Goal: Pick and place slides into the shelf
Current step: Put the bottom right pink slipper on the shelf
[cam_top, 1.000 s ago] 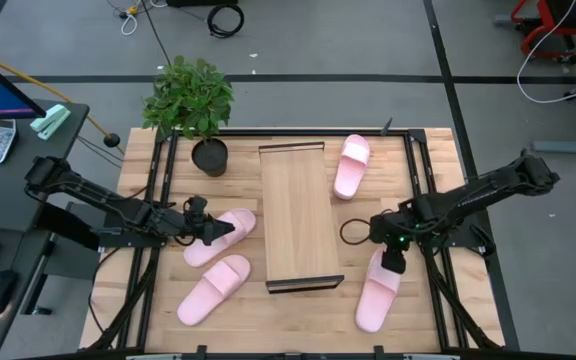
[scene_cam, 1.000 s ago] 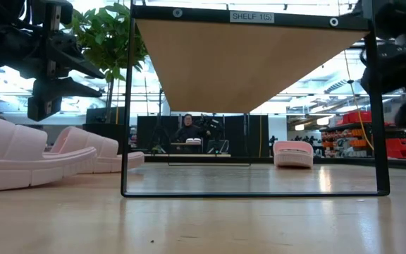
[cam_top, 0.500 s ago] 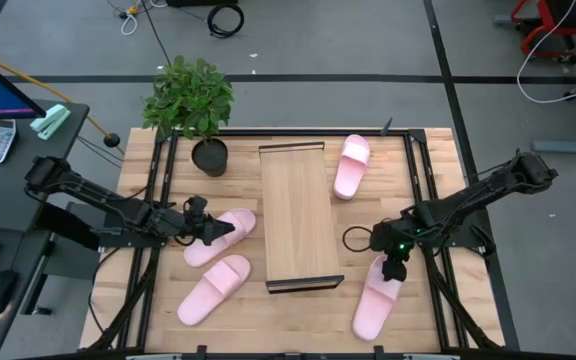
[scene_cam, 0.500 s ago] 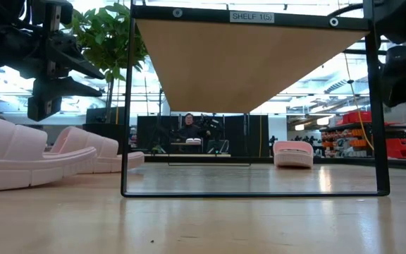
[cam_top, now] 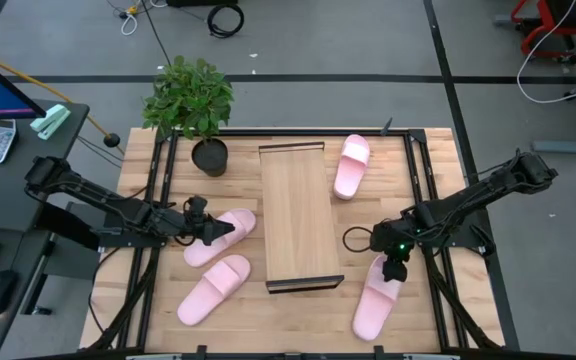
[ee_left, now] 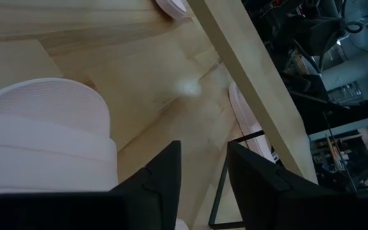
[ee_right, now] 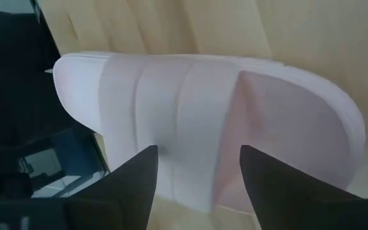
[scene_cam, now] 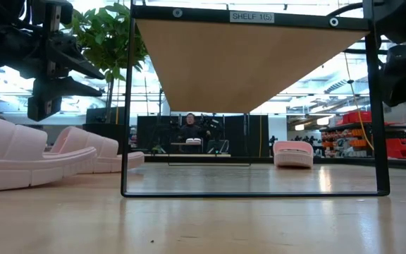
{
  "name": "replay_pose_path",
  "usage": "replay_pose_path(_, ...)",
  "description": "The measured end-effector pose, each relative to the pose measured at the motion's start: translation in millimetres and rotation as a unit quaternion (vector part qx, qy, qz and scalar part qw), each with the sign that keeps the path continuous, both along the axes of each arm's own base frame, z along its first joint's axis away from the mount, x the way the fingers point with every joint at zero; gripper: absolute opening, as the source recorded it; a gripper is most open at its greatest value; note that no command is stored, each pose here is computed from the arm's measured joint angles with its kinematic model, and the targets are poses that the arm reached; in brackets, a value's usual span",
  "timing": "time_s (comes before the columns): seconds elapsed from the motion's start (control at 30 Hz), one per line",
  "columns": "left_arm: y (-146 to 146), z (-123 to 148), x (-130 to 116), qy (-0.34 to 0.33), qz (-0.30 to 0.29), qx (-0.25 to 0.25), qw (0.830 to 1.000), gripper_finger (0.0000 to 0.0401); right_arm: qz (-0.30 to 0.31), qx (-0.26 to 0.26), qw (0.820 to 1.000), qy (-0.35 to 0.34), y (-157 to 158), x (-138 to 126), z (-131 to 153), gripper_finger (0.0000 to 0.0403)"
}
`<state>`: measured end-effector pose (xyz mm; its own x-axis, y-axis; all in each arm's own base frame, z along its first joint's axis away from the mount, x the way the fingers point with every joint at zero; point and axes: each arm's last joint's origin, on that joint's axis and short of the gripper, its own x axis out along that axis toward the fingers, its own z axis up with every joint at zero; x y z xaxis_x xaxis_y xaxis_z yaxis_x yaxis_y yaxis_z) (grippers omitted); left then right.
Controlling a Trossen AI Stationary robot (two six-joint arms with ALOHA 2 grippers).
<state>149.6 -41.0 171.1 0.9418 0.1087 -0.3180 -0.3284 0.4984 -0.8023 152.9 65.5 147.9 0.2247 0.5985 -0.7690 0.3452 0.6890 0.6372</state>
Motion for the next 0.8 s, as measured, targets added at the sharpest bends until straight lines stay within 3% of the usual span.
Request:
replay_pose_path(0.23, 0.0, 0.0, 0.0, 0.000, 0.000, 0.000, 1.000, 0.0131, -0.002, -0.006, 1.000, -0.001, -0.3, 0.0, -0.2, 0.0228)
replay_pose_path(0.8, 0.0, 0.0, 0.0, 0.000, 0.000, 0.000, 1.000, 0.0128, 0.004, 0.038, 0.999, -0.016, 2.9, 4.4, 3.9, 0.0224)
